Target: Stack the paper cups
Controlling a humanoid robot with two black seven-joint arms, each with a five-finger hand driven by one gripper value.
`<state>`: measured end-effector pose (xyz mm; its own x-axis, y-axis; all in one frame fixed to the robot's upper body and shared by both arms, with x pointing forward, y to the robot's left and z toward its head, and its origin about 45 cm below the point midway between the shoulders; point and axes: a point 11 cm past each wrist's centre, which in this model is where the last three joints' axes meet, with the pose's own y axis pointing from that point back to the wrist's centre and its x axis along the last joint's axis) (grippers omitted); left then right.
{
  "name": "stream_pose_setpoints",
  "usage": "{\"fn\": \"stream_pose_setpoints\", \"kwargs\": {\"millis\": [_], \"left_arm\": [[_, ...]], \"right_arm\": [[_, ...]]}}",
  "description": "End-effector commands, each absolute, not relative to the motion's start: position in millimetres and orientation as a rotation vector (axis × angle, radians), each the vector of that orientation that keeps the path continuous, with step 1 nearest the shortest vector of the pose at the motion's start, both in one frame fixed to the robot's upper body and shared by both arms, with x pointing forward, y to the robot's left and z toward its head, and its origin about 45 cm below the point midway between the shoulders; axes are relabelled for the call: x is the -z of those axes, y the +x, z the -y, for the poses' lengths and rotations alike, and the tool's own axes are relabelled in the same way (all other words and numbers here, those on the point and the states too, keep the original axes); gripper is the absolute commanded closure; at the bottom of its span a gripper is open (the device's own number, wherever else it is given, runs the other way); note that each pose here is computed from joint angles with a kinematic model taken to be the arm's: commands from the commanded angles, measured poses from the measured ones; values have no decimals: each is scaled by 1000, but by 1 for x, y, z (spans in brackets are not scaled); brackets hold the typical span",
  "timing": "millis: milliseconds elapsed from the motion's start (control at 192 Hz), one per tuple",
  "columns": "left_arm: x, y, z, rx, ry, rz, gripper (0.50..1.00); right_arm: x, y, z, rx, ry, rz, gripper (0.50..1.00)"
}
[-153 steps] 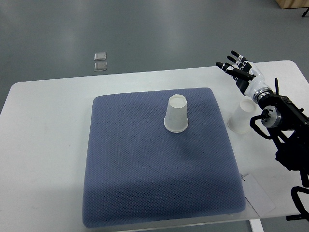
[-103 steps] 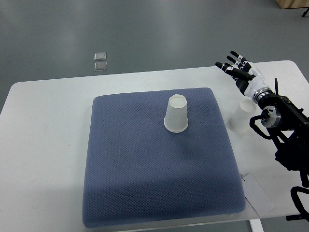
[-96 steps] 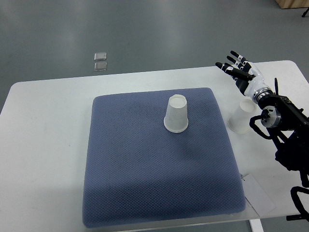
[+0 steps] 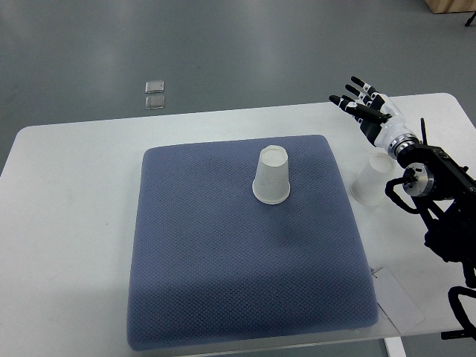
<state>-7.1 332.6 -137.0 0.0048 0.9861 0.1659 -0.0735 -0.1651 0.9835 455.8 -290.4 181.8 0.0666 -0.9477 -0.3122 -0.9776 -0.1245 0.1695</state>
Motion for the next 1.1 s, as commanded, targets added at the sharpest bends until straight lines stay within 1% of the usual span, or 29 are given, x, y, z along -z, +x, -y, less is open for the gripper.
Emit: {"fn": "stream_pose_setpoints", "kwargs": {"millis": [0, 230, 329, 501, 762, 930, 1018, 1097], "left_arm": [[137, -7, -332, -1356, 1279, -1064, 500], [137, -7, -333, -1357, 1280, -1063, 500], [137, -7, -333, -1357, 1280, -1063, 500], [137, -7, -332, -1356, 1279, -1064, 500], [137, -7, -332, -1356, 1279, -1064, 500], [137, -7, -332, -1356, 1279, -1064, 500], [137, -7, -332, -1356, 1279, -1064, 500], [137, -7, -333, -1357, 1280, -1063, 500]], "right_arm": [[-182, 456, 290, -536, -2237, -2009, 572], [-182, 456, 291, -538, -2227, -2017, 572], [-182, 455, 299, -528, -2219, -2035, 572], [-185, 456, 301, -522, -2210, -2041, 572], [-196, 456, 320, -453, -2242, -2056, 572], [-212, 456, 331, -339, -2335, -2024, 572], [-218, 453, 341, -205, -2469, -2042, 574], [-229, 451, 349, 0, -2612, -2038, 574]]}}
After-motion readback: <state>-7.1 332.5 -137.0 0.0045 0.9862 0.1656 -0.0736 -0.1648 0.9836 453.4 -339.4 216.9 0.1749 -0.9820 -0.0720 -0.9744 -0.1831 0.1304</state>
